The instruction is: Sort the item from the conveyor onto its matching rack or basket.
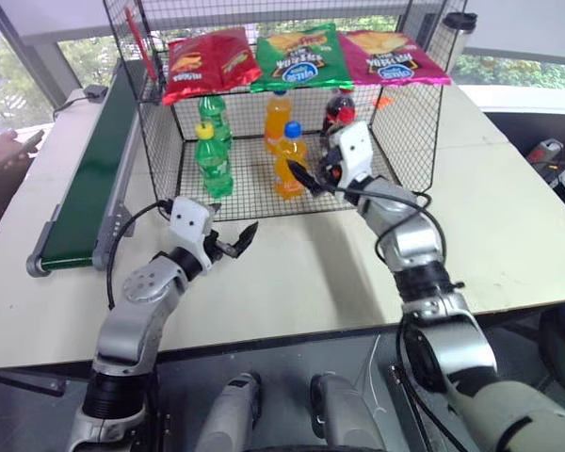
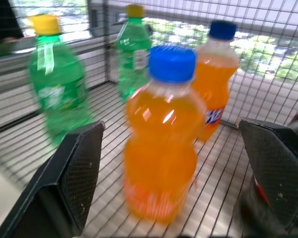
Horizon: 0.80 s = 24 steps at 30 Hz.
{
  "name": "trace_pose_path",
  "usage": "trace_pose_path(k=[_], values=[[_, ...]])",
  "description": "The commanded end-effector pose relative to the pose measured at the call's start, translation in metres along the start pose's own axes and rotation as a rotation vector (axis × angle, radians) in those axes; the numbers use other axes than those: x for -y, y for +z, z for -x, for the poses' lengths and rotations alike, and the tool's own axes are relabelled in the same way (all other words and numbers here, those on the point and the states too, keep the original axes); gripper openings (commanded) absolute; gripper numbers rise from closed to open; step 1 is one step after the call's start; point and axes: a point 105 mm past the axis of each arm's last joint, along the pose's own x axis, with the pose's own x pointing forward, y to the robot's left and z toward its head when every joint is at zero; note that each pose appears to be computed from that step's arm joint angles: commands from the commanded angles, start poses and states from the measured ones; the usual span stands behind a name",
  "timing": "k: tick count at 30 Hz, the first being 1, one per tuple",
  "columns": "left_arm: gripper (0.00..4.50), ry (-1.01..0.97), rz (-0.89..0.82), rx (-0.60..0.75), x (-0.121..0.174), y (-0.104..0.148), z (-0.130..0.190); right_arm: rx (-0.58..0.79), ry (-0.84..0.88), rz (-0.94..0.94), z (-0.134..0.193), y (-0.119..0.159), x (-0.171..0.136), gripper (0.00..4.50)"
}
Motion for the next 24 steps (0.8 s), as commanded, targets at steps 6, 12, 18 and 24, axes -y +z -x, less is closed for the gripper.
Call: trace_pose_path(k=[6,12,18,24], values=[[4.5,0.003,-0.032,-0.011,-0.003,0.001,0.022,-0.067,0.105,-0.062,0.049,-0.009,-0.038,4.4],[4.5,-0.022,-0.024,-0.026,-0.001,-0.005,0.031,-0.134,0.198,-0.13,0.078,-0.018,-0.057,4.4],[4.5,-0.039,-0.042,-0.038,0.001,-0.007,0.036,-0.192,0.245,-0.148,0.093,-0.027,-0.062,4.4],[4.5,-0.045,-0.043,-0.047,0.002,-0.012,0.039,-0.225,0.25,-0.157,0.098,-0.036,-0.063,4.4]])
